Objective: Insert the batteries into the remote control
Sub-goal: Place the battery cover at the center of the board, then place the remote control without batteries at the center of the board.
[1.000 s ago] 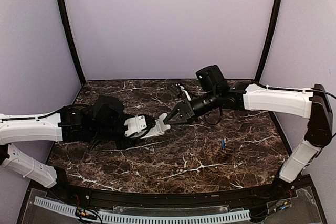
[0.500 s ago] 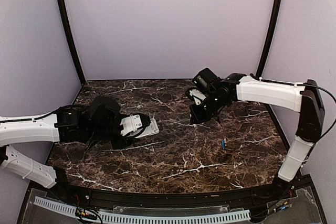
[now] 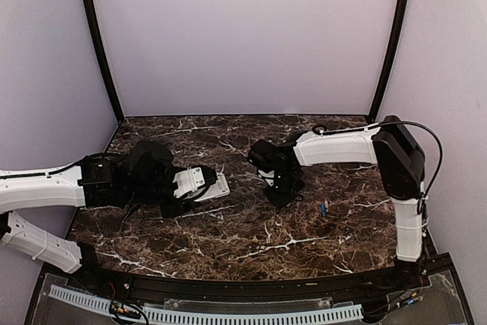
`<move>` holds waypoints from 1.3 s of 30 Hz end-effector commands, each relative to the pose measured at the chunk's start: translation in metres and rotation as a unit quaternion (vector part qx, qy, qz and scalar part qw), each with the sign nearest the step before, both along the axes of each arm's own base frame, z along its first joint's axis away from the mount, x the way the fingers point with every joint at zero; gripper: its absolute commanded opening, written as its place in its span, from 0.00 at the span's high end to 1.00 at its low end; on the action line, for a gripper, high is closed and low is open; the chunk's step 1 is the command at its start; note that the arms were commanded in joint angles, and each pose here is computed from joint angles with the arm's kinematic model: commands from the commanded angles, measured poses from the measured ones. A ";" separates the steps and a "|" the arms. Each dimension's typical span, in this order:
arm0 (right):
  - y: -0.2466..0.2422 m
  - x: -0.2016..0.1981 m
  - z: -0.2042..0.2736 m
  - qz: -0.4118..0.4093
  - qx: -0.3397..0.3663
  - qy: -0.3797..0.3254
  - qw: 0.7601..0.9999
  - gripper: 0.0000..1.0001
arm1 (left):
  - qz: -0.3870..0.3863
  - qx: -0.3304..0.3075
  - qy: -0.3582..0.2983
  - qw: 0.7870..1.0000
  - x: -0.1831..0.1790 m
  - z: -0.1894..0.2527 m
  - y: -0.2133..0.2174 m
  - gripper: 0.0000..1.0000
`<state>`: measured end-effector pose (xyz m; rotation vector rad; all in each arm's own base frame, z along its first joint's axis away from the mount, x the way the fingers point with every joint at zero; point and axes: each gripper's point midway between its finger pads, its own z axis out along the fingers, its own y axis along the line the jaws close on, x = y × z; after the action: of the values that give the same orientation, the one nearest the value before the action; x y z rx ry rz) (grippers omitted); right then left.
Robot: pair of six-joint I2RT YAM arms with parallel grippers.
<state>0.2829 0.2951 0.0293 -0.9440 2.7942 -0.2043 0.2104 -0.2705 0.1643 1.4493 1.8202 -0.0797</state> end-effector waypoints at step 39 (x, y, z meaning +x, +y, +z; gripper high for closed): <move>-0.055 -0.035 0.066 -0.110 0.194 -0.005 0.975 0.76 | -0.100 0.027 0.218 0.970 -0.044 -0.097 -0.026 1.00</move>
<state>0.2511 0.2397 0.0916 -0.5850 2.8090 0.2430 0.1680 -0.2930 0.0595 1.7751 2.0214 -0.3394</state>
